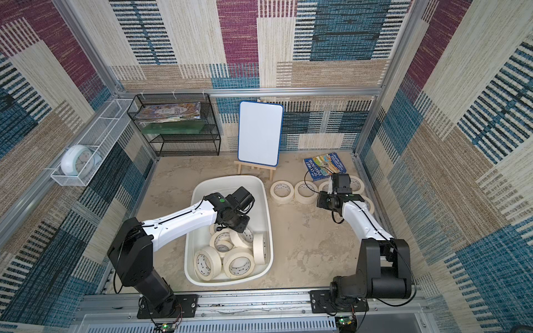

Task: Take out the art tape in the storage box
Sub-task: Pick up the art tape from the storage box.

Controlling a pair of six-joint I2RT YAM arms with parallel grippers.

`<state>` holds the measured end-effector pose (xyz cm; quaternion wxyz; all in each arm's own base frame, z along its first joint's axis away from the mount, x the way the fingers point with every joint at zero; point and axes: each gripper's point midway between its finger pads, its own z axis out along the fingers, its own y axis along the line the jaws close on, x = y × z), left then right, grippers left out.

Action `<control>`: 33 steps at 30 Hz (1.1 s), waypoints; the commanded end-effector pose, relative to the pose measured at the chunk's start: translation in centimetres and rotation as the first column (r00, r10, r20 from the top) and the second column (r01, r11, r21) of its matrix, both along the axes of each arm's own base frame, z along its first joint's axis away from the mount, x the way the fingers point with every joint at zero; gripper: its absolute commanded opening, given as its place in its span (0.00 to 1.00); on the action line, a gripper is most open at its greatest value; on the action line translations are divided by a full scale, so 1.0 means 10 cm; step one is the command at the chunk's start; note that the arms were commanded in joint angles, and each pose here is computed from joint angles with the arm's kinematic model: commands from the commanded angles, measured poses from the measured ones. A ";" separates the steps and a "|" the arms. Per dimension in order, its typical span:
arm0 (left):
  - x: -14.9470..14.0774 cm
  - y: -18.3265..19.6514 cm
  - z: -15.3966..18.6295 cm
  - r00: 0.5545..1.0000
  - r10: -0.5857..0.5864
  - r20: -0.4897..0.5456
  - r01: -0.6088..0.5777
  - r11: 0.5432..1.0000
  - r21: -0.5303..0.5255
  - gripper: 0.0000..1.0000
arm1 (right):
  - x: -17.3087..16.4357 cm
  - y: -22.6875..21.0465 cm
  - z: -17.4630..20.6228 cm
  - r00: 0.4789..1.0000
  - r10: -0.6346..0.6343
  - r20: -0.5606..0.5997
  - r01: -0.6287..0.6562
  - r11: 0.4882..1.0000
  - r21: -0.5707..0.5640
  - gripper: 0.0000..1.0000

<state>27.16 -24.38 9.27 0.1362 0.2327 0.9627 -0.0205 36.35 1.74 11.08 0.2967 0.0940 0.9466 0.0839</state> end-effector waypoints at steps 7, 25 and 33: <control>-0.15 0.13 0.18 0.997 -0.025 -0.067 0.029 0.998 0.048 0.00 | 0.04 0.00 0.06 1.000 0.004 0.018 -0.004 1.000 -0.010 0.52; 0.82 0.00 0.99 0.935 0.078 0.345 -0.062 0.996 -0.058 0.00 | -0.21 1.99 1.05 0.860 0.440 0.258 -0.506 0.802 0.318 0.58; 0.87 -0.01 1.23 0.881 0.118 0.459 -0.054 0.987 -0.149 0.00 | -0.29 2.65 1.06 0.787 0.555 0.268 -0.617 0.698 0.364 0.59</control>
